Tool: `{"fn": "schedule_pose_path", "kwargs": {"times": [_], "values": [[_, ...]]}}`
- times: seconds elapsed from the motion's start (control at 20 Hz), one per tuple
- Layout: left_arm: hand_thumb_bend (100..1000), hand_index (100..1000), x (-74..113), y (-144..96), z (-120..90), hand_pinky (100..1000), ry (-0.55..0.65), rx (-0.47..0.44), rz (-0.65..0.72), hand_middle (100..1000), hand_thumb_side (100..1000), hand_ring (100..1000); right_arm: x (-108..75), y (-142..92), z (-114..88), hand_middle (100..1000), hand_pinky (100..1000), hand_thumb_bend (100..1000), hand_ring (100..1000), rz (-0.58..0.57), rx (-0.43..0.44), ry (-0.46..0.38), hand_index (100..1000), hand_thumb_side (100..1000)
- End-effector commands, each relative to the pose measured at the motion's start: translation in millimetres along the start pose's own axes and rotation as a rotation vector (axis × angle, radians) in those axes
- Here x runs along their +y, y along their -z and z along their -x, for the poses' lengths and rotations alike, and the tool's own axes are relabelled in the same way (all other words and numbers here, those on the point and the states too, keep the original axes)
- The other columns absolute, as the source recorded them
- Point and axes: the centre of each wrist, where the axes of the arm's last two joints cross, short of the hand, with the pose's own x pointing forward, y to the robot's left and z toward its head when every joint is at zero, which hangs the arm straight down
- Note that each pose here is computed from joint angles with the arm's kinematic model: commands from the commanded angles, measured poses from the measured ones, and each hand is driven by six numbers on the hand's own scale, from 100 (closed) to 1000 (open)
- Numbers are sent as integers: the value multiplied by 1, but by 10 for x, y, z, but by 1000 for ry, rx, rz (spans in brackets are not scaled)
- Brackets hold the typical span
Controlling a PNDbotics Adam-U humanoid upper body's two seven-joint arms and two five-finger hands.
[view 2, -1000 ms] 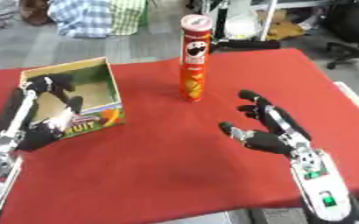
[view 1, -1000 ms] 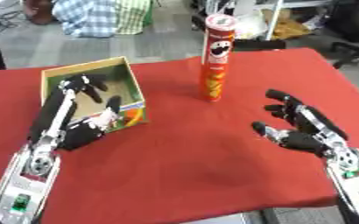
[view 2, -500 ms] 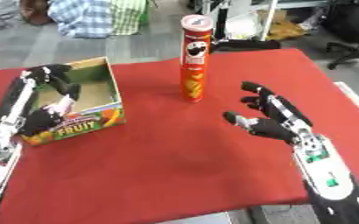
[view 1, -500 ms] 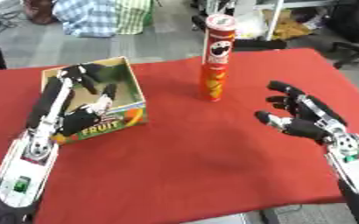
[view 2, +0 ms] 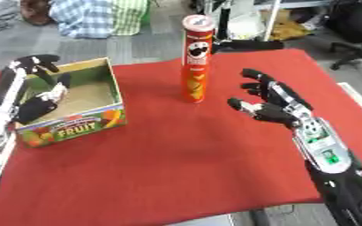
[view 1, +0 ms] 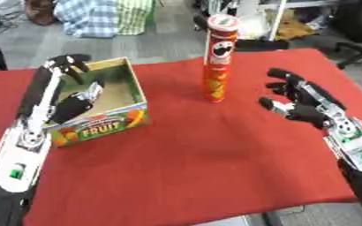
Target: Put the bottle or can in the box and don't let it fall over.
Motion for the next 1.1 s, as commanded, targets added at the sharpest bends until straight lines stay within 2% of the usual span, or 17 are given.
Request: {"fn": "schedule_pose_path", "kwargs": {"times": [0.05,0.4,1.1], "values": [[299,809,151,91,-8,749,48,-14,-46,586,700,513,-170,48,-16,956,940,540,897,-5,-39,-18,967,426],[300,808,238,145,24,749,86,4,-87,586,698,514,-245,187,44,957,940,533,897,-35,-87,-9,968,440],[297,826,308,269,128,755,113,43,-92,611,706,539,-359,329,182,956,939,525,897,-33,-81,-41,971,445]]}}
